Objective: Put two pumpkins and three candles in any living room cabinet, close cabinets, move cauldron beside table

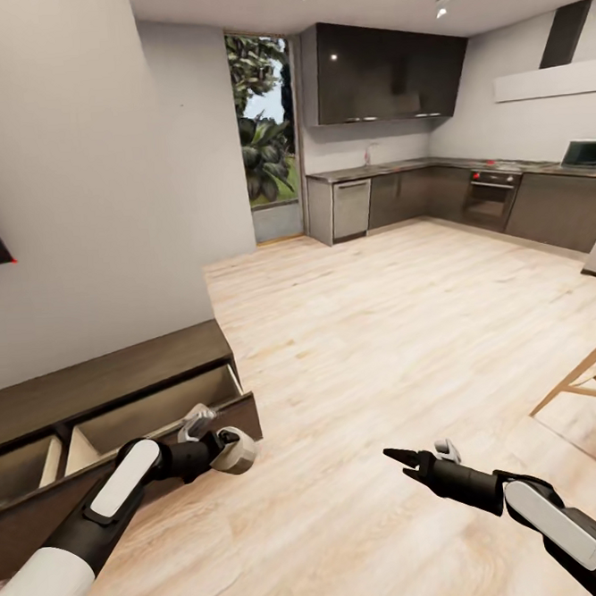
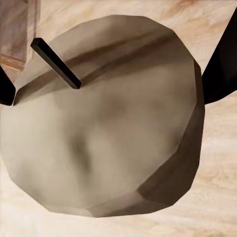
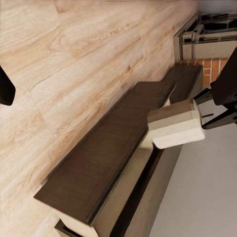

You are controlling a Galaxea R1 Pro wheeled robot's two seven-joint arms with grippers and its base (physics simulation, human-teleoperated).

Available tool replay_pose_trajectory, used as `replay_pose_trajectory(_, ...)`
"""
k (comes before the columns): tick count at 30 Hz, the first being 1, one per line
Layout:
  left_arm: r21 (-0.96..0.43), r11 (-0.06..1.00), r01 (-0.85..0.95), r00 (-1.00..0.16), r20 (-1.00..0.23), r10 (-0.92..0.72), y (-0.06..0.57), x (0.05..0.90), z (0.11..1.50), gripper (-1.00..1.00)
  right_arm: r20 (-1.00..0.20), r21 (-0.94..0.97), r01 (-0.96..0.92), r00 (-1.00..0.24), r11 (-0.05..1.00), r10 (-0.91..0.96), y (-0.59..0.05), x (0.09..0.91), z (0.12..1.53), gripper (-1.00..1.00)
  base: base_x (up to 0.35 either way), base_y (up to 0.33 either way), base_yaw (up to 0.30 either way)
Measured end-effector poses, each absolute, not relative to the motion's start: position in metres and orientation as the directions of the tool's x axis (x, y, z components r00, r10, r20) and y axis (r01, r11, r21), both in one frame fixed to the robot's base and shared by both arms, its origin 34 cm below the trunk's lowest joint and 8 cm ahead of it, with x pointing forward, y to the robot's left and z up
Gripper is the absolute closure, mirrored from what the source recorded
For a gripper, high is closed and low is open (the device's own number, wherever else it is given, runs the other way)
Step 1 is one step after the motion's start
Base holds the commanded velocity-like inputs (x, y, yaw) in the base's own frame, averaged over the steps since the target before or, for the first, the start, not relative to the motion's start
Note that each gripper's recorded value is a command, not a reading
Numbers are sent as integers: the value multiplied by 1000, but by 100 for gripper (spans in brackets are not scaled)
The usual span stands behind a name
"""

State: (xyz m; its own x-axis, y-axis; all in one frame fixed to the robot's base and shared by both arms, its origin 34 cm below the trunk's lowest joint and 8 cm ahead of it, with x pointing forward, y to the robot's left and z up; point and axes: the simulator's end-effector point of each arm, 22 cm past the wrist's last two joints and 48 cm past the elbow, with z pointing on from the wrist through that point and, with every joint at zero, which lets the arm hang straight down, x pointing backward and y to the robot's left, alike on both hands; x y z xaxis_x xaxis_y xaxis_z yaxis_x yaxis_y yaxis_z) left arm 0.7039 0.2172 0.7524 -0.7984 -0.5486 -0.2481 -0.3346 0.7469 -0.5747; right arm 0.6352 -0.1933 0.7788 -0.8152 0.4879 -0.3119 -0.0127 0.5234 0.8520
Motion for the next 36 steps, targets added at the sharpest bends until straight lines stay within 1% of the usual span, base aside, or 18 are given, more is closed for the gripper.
replay_pose_trajectory(13,-574,747,-335,-799,-246,-548,217,703,772,100,-312,852,-12,-815,523,489,-194,635,799,-100,0,0,269)
replay_pose_trajectory(36,-575,747,-334,-798,-248,-549,217,702,805,100,-311,852,-12,-816,523,488,-193,632,831,-100,0,0,10)
